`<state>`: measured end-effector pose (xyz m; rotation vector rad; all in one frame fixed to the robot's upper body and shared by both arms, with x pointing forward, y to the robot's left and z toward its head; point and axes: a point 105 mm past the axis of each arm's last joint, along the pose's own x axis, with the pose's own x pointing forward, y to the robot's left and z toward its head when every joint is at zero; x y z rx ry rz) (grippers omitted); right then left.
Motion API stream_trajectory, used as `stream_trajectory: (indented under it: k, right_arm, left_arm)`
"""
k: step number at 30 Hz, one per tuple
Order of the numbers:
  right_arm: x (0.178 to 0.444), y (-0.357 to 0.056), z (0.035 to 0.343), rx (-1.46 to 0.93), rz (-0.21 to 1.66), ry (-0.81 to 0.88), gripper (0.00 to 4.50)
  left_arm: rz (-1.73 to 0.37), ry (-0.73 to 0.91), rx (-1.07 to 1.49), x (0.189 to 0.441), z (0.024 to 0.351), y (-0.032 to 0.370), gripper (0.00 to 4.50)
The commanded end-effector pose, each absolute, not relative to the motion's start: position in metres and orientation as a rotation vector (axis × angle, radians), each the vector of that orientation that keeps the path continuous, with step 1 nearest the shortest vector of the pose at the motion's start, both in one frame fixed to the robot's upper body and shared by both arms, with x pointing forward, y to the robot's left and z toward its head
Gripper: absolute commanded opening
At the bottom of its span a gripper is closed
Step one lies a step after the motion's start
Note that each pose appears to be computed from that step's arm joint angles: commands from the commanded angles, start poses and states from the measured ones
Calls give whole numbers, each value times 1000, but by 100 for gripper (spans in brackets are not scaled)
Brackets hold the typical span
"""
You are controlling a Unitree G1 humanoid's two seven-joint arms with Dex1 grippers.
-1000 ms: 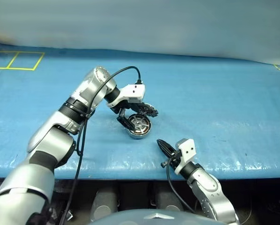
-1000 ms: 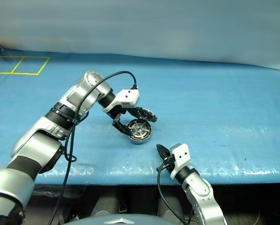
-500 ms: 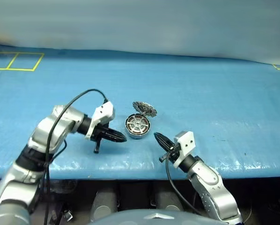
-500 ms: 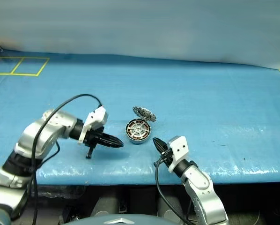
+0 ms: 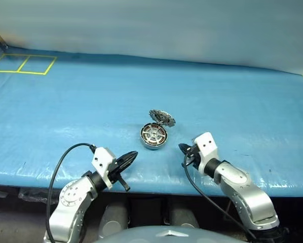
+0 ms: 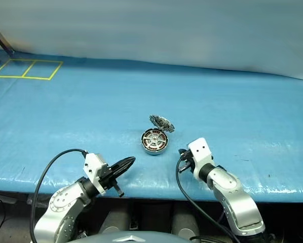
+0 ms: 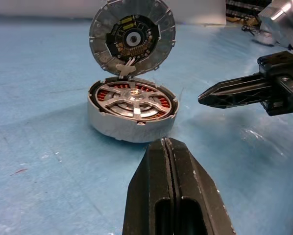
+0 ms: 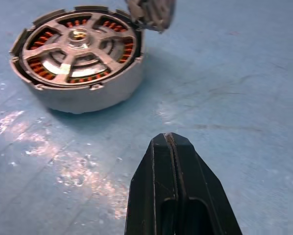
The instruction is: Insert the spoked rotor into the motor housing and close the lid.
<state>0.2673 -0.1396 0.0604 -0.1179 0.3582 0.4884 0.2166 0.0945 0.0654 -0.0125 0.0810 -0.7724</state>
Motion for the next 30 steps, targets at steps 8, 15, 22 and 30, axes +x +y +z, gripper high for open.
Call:
stream_trajectory:
  k: [8,15,22,30]
  right_arm:
    - [370,-169,126,-282,347,163,0]
    - [405,-128,132,-248,655,195,0]
    - [374,-78,134,-38,1061,269,0]
    - [318,-51,110,152,1156,303,0]
  left_arm:
    - [-657,-4,-9,222,40,80,3]
    - [-623,-7,-58,231,38,82,3]
    - [-630,-1,-76,234,42,78,3]
    - [-632,22,-70,235,39,78,3]
